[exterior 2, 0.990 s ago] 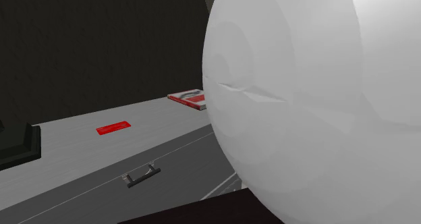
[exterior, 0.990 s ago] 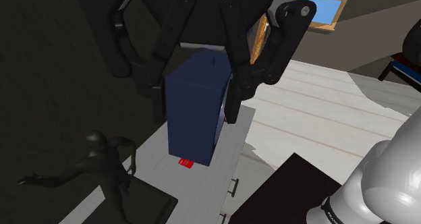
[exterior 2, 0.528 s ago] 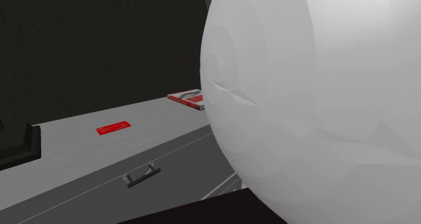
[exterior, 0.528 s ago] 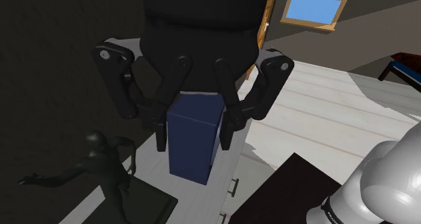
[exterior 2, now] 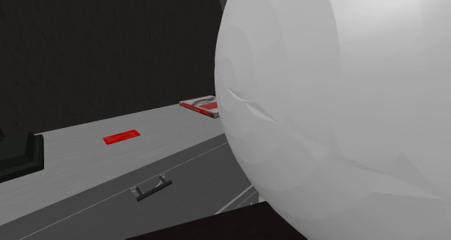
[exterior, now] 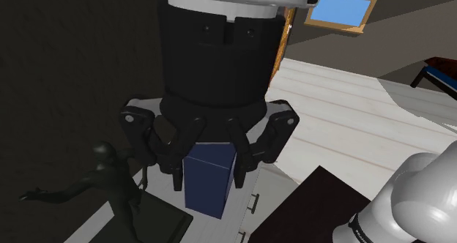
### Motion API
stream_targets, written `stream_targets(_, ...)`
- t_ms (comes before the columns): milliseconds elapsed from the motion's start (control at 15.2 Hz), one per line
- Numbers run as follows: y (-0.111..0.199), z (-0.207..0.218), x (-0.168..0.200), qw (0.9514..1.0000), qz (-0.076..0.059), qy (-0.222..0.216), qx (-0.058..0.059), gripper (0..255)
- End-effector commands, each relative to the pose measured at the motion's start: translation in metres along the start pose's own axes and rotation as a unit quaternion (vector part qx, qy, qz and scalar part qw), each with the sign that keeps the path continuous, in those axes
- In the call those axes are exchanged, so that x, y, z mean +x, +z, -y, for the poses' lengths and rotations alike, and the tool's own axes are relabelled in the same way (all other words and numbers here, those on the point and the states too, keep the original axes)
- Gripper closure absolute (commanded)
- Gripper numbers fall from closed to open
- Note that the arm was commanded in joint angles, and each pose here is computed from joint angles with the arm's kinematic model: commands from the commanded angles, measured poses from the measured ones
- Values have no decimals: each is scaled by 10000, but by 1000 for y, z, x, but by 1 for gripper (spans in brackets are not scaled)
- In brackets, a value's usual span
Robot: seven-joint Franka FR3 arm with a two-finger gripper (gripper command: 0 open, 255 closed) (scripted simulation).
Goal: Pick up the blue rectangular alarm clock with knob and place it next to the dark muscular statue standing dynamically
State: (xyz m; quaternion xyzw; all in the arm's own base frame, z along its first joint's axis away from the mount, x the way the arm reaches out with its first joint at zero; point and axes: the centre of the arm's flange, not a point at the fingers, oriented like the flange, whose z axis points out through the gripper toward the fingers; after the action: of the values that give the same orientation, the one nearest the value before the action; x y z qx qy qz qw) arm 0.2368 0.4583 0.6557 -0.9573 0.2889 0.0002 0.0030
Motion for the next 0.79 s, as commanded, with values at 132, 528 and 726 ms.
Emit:
stream_targets(132,21,0,0,10000,0,1,3,255)
stream_targets(528,53,0,0,10000,0,1,3,255)
stream_targets(726,68,0,0,10000,0,1,3,255)
